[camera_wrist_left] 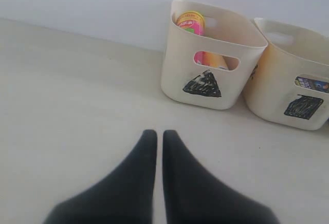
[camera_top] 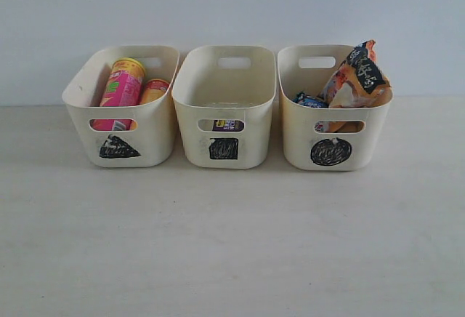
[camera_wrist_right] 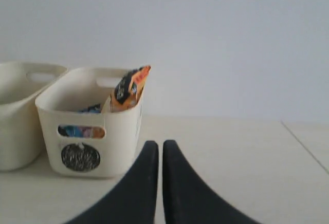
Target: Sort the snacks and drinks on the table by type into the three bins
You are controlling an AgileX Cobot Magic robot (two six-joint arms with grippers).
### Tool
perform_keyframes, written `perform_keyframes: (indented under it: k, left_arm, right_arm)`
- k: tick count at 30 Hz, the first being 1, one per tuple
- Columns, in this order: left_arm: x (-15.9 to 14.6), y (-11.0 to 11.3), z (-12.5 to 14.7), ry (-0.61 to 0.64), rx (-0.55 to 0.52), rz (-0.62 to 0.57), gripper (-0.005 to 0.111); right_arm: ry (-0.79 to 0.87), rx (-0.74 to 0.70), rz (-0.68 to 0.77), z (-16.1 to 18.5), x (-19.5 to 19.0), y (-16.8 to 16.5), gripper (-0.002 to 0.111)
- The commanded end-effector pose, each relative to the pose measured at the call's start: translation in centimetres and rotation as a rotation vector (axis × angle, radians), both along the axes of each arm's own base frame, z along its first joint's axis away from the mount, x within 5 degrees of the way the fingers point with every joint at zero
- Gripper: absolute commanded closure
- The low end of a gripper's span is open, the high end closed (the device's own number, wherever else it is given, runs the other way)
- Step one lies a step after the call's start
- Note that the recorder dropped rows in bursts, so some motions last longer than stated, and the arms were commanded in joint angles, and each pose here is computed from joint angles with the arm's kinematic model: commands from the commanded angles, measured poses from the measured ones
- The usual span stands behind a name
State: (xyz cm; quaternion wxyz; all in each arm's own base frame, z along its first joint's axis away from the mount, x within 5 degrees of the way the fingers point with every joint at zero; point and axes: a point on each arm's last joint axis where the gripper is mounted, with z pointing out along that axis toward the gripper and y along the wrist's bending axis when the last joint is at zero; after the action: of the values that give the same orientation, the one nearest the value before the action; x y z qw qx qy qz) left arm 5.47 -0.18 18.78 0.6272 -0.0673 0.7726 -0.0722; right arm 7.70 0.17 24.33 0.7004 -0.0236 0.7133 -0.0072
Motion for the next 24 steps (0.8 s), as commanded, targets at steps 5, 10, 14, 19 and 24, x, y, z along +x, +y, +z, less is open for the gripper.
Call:
perform_keyframes:
  k: [5, 10, 14, 19, 24]
  left_arm:
    - [0.0, 0.0, -0.1, 0.002, 0.006, 0.003, 0.102]
    - [0.0, 0.0, -0.1, 0.002, 0.006, 0.003, 0.102]
    - [0.0, 0.0, -0.1, -0.001, 0.006, 0.003, 0.102]
    - [0.0, 0.0, -0.1, -0.001, 0.006, 0.003, 0.102]
    - [0.0, 0.0, -0.1, -0.001, 0.006, 0.003, 0.102]
  right_arm:
    - [-0.017, 0.022, -0.003, -3.5, -1.3, 0.0, 0.107]
    - [0.015, 0.029, -0.032, -4.1, -2.1, -0.3, 0.107]
    - [0.143, 0.025, -0.059, -5.3, -2.2, -0.6, 0.107]
    - [0.200, 0.034, -0.071, -5.8, -2.3, -0.6, 0.107]
    - [0.227, 0.050, -0.074, -6.0, -2.3, -0.6, 0.107]
